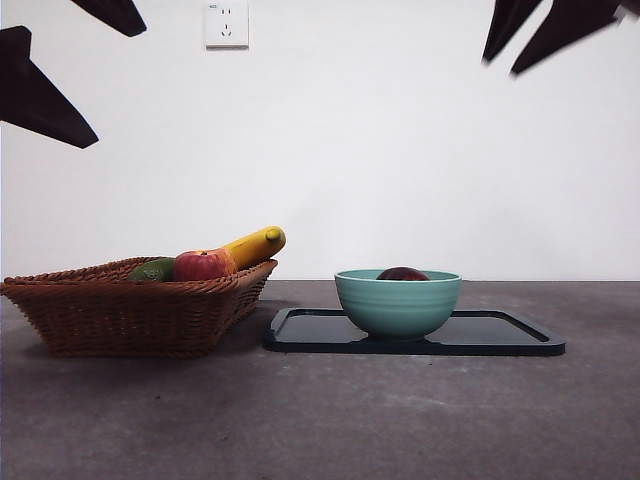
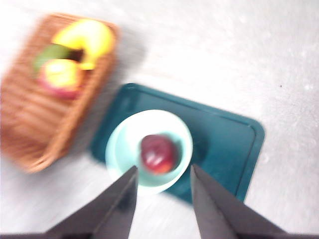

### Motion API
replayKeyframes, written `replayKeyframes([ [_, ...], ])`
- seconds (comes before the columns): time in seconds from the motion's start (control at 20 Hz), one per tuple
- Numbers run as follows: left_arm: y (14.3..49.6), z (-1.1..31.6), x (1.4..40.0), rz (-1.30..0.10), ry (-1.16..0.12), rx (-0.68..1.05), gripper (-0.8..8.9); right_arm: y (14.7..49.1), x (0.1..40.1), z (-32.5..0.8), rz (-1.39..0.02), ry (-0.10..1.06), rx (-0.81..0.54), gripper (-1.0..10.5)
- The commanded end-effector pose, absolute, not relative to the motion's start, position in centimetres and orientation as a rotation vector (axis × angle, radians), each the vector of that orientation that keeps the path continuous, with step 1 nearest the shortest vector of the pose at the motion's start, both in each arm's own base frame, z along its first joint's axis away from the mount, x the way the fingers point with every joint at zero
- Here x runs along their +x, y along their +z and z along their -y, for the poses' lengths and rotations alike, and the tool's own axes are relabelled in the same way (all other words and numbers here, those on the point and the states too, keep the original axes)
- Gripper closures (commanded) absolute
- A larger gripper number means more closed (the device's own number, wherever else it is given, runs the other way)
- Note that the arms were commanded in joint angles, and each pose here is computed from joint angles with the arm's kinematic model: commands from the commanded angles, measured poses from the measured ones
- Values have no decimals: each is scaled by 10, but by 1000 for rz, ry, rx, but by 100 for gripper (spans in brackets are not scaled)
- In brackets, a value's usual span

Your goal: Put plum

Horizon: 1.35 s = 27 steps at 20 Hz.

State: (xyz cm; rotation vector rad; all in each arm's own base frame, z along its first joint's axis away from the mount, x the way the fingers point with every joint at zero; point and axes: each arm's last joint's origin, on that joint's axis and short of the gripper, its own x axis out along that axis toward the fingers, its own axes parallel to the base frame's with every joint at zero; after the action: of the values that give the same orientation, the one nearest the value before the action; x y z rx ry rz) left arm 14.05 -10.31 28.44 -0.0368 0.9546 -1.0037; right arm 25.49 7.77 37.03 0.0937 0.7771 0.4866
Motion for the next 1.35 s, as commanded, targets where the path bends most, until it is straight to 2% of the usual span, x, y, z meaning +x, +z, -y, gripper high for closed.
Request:
replayKeyframes([
  [0.05, 287, 105, 142, -939, -1018, -35, 410, 387, 233, -74, -748, 527, 81, 775],
  [0.3, 287, 105, 142, -936, -1018, -35, 410, 385, 181, -62, -706, 601, 103, 775],
  [0.6, 287, 105, 142, -935, -1018, -35, 410, 329, 137, -55, -772, 712, 134, 775],
  [0.85, 287, 105, 142, -936, -1018, -35, 410, 301, 122, -53, -810, 762, 145, 775],
  [1.35, 287, 105, 142, -936, -1018, -35, 410, 301, 121, -53, -796, 767, 135, 775],
])
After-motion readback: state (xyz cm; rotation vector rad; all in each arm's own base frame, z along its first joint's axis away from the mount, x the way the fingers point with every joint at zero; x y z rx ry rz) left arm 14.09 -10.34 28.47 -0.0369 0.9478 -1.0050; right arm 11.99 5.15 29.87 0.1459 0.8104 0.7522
